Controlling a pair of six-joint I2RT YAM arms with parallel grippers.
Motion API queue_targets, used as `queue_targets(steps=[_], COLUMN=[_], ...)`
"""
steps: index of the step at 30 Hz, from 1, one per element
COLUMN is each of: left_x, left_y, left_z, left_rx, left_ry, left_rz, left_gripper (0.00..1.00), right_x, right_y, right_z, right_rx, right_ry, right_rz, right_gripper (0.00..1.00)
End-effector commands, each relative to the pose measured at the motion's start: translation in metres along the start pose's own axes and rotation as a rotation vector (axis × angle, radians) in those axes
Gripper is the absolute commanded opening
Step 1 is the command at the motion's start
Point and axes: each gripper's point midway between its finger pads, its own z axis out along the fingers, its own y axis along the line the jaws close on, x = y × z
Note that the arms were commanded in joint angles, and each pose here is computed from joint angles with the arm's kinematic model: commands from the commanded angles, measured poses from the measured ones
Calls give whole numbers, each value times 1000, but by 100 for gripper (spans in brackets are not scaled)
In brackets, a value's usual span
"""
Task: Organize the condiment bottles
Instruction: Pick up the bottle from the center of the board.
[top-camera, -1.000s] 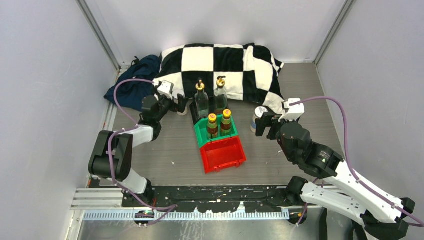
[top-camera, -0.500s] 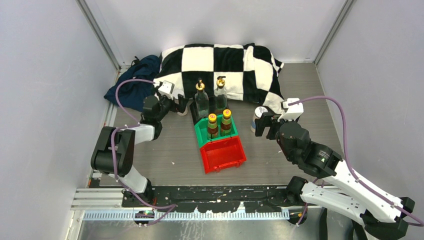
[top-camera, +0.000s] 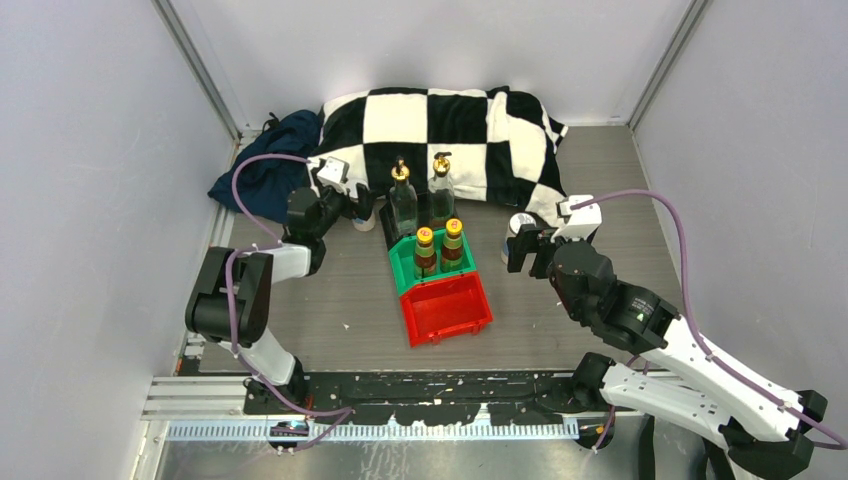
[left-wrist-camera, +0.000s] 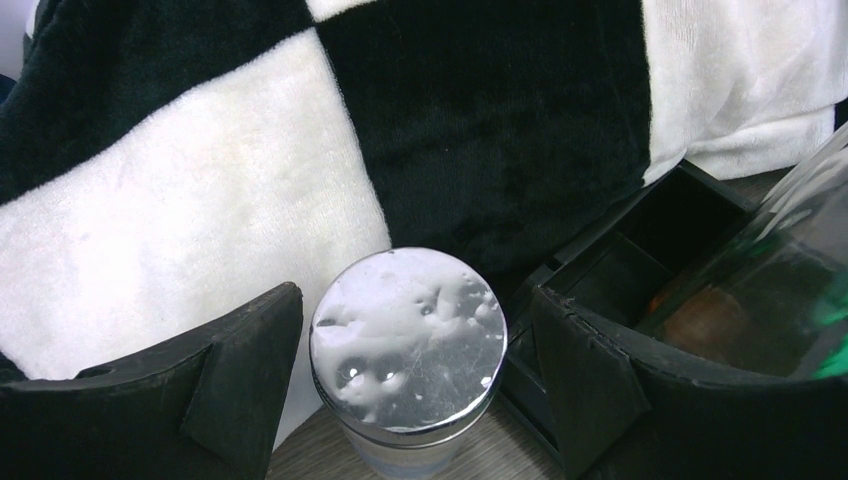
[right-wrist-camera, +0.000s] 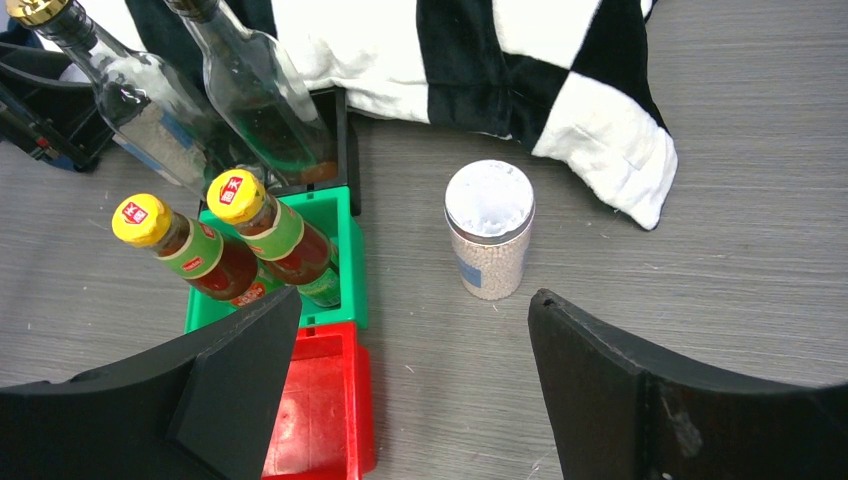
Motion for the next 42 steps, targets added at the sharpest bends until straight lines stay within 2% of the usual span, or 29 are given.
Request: queue_targets(steps=[1,14,19,23,32,37,39,42], left_x=[-30,-30,-30,-32,-30,-30,-30,-32], left_y=[8,12,12,14,16,16,15,16], left_z=[9,15,16,17,17,16,17,16], left_rx=[-18,-25,-23,-28,-32,-28,-23,-33], left_ry=[-96,-104,-108,-114,-111,-98,-91,-94], left_rz=[33,30,30,28,22,12,4,-17], left_gripper=[84,82,75,65,35,13,1,0], right_x=[-10,-9,-9,-9,-9,-9,-9,-9], right_y=[4,4,4,4,4,5,4,3], right_z=[1,3,3,3,4,4,4,3], right_rx=[-8,-3,-1,1,2,1,0,2], right_ry=[-35,-30,-31,-31,-30,-29,-29,-29], right_rz=[19,12,11,10,9,9,10,12], right_gripper=[90,90,90,90,90,90,90,90])
